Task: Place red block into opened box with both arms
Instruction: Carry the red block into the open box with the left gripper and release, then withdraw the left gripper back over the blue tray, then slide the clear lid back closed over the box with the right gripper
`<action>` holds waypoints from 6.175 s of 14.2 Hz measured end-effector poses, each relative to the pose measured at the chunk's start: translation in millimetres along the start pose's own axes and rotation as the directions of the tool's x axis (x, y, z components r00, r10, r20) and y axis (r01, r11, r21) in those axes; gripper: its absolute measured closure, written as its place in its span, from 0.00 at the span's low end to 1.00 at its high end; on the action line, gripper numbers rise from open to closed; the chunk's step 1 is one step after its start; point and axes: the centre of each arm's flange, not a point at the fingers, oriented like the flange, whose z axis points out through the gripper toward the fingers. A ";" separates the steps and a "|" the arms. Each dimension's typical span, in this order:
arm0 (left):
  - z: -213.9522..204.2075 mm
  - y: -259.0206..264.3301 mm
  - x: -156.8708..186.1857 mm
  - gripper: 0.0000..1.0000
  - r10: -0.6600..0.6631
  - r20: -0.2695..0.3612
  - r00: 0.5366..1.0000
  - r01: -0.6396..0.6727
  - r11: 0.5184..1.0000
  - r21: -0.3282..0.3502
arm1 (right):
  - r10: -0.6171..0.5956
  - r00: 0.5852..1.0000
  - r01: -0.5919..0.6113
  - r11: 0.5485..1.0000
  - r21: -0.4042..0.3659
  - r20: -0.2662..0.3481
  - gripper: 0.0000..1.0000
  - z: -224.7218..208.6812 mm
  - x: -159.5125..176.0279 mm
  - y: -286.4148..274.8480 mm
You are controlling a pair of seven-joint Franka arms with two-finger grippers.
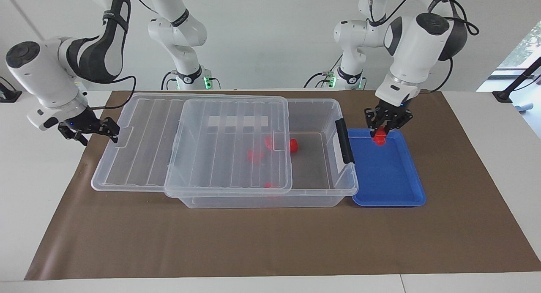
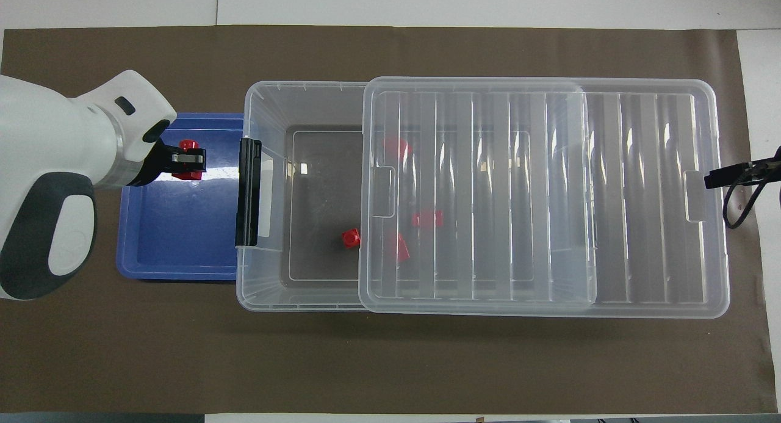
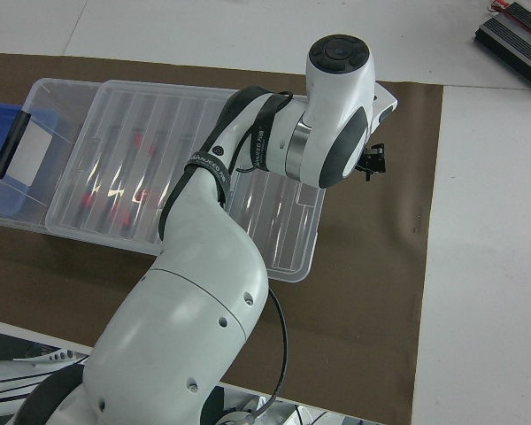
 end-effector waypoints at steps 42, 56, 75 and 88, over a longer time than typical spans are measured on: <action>65.8 117.6 -17.2 0.00 -0.051 0.004 0.999 0.051 0.998 0.043 | 0.138 0.985 -0.139 0.990 0.004 0.103 0.00 -131.6 2.9 -103.9; -32.6 -81.8 18.5 0.00 0.007 0.073 0.997 -0.010 0.999 0.044 | -0.004 0.999 0.004 1.000 0.006 0.039 0.86 -91.1 -6.7 -6.8; -54.2 -111.1 20.5 0.00 0.022 0.122 0.992 -0.025 1.000 0.019 | 0.048 0.999 -0.048 0.999 0.001 0.018 0.99 -7.1 9.0 -52.9; -54.0 -111.8 20.3 0.00 0.021 0.124 0.992 -0.024 1.000 0.019 | 0.160 0.987 -0.160 0.987 0.004 0.017 0.99 -7.5 25.3 -133.5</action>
